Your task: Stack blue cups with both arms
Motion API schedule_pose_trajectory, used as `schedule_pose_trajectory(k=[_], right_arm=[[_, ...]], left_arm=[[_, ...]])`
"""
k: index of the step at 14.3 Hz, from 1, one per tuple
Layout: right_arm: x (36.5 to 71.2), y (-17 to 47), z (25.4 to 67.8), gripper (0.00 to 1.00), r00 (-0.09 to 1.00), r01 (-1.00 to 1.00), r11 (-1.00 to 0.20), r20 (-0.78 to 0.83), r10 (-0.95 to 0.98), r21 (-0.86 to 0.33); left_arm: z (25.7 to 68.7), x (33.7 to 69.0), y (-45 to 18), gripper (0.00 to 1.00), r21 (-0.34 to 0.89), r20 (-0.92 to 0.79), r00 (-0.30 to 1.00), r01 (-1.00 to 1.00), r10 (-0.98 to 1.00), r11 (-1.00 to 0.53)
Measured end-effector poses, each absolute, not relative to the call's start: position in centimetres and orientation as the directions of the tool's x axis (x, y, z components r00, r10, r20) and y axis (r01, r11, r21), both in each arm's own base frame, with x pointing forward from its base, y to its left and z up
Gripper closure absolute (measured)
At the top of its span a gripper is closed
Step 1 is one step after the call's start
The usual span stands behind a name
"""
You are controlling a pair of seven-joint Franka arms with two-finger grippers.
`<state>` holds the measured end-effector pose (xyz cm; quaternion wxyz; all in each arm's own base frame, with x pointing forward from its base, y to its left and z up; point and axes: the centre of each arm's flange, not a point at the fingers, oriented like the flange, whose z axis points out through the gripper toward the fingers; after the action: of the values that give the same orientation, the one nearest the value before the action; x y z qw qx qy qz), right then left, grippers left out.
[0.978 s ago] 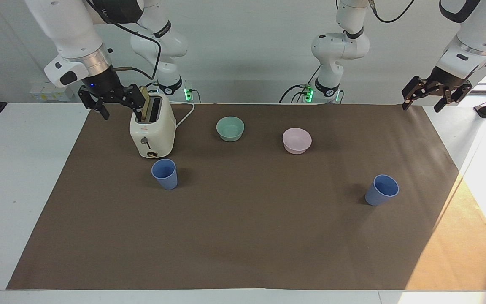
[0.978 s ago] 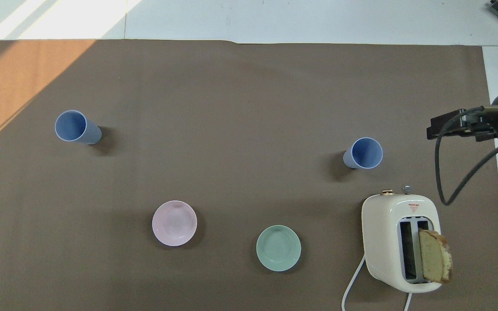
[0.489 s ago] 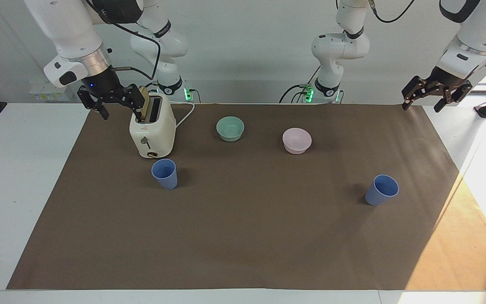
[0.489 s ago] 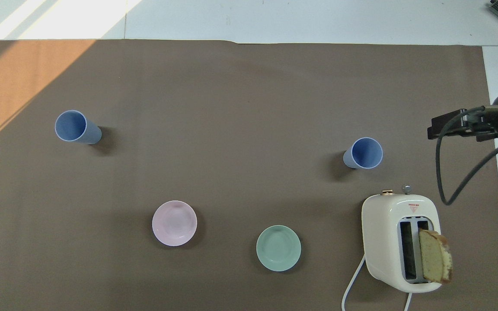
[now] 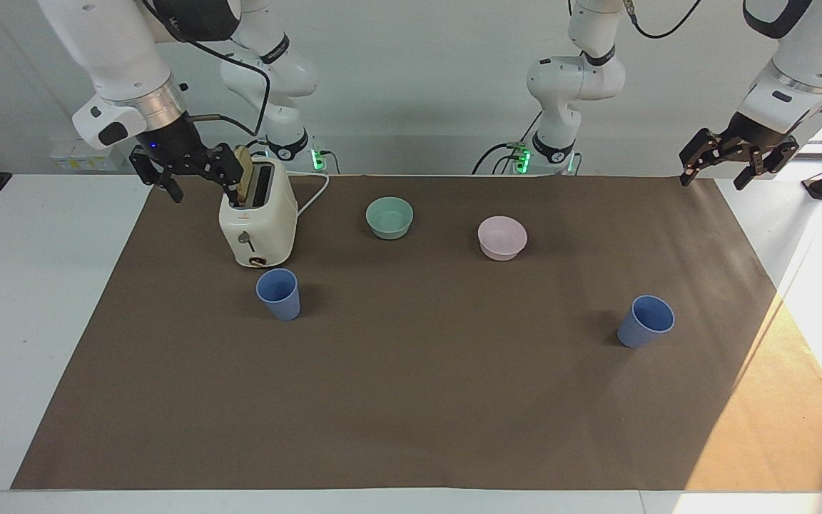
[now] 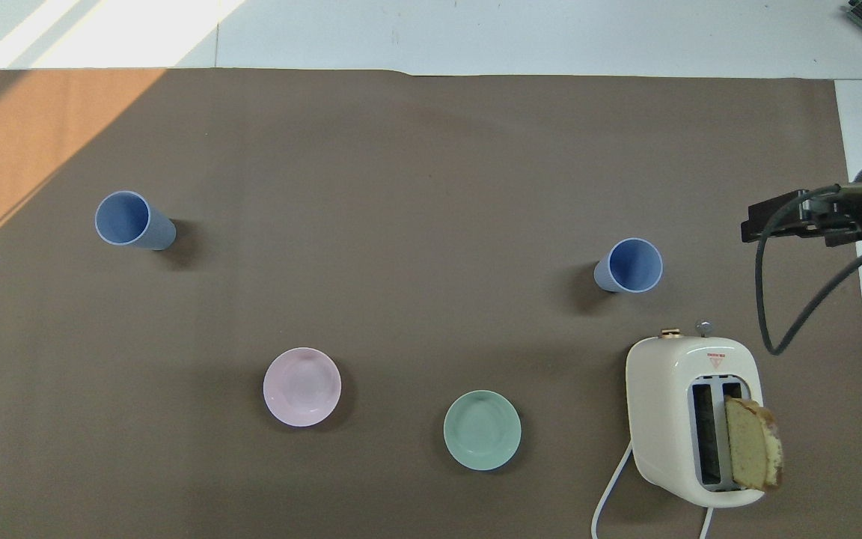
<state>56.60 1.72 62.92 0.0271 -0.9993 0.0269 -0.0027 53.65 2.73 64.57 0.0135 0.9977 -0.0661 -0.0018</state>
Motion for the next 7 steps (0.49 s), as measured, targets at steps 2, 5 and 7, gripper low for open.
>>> schedule_pose_trajectory(k=[2,5,7], right_arm=[[56.44,1.71,62.41,0.00,0.998,-0.055,-0.997,0.015,-0.056,-0.054],[55.99,1.70,62.14,0.00,0.998,-0.057,-0.997,0.020,-0.058,-0.052],[55.79,1.84,62.22,0.00,0.998,-0.055,-0.997,0.022,-0.056,-0.051]], left_arm=[[64.58,53.66,2.66,0.00,0.027,-0.001,0.991,-0.133,-0.133,-0.991],[64.82,53.97,2.48,0.00,0.022,0.026,0.990,-0.137,-0.136,-0.990],[64.93,54.22,2.42,0.00,0.018,0.044,0.990,-0.138,-0.137,-0.990]])
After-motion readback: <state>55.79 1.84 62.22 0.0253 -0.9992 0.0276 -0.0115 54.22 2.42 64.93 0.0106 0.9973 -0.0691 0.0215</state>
